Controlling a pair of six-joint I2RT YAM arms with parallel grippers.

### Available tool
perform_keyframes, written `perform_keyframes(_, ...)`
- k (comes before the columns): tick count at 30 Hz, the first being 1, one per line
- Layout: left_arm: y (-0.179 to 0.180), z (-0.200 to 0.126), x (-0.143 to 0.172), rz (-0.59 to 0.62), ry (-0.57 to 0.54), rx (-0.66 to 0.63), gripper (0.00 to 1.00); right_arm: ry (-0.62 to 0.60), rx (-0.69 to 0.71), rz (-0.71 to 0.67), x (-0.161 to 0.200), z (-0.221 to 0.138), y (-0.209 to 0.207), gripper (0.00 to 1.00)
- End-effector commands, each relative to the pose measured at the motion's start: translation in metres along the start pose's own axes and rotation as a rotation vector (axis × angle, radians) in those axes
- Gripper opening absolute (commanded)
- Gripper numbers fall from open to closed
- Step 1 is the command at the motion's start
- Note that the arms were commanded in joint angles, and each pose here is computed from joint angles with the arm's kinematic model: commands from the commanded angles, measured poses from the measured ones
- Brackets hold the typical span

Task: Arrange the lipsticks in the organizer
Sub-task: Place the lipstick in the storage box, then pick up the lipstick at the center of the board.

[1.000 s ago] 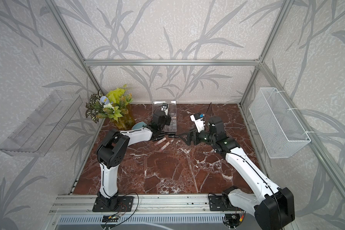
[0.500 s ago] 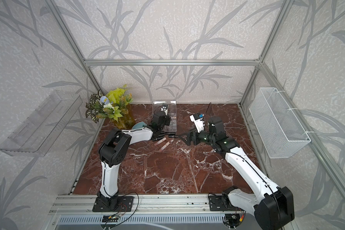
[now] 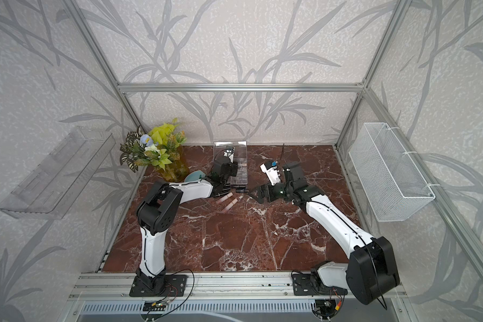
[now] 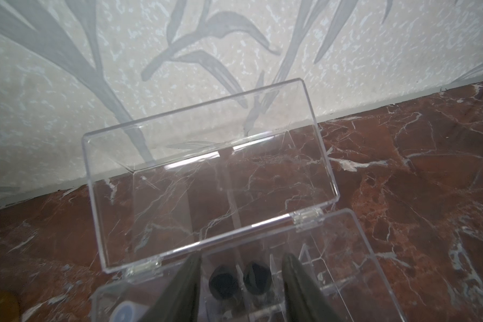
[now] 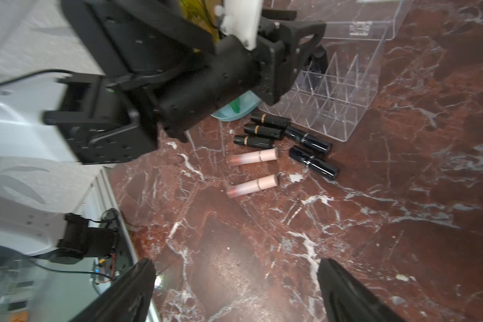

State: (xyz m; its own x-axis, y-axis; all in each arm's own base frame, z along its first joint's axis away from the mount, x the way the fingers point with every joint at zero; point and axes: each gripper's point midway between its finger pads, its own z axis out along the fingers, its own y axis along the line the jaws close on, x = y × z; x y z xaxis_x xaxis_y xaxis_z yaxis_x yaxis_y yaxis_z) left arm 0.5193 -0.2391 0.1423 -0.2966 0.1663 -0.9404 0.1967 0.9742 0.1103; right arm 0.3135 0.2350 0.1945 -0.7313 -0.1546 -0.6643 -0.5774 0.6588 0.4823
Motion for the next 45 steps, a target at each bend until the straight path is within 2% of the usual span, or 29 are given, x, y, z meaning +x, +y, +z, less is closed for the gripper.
perform_keyframes(1, 0.004, -0.047, -0.07, -0.092, -0.173, 0.052, 0.49, 0.094, 0.139, -0.054, 0.011, 0.02, -0.029, 0.94)
perform_keyframes(4, 0.008, -0.086, -0.084, -0.146, -0.242, 0.105, 0.49, 0.164, 0.17, -0.078, 0.015, 0.041, -0.041, 0.92)
perform_keyframes(9, 0.028, -0.143, -0.068, -0.264, -0.347, 0.141, 0.46, 0.214, 0.198, -0.1, 0.01, 0.073, -0.061, 0.83)
perform_keyframes(12, 0.037, -0.162, -0.068, -0.302, -0.396, 0.138, 0.46, 0.258, 0.206, -0.113, 0.009, 0.09, -0.071, 0.82)
perform_keyframes(15, 0.041, -0.169, -0.071, -0.317, -0.422, 0.137, 0.46, 0.291, 0.212, -0.128, 0.008, 0.104, -0.078, 0.8)
perform_keyframes(21, 0.035, -0.159, -0.064, -0.315, -0.399, 0.151, 0.45, 0.339, 0.209, -0.157, 0.011, 0.132, -0.089, 0.73)
perform_keyframes(27, 0.035, -0.162, -0.067, -0.319, -0.406, 0.156, 0.44, 0.391, 0.202, -0.181, 0.011, 0.15, -0.095, 0.79)
perform_keyframes(37, 0.038, -0.167, -0.07, -0.319, -0.416, 0.151, 0.44, 0.448, 0.18, -0.186, 0.018, 0.169, -0.096, 0.81)
perform_keyframes(45, 0.039, -0.169, -0.071, -0.32, -0.419, 0.15, 0.44, 0.513, 0.164, -0.156, 0.038, 0.164, -0.09, 0.78)
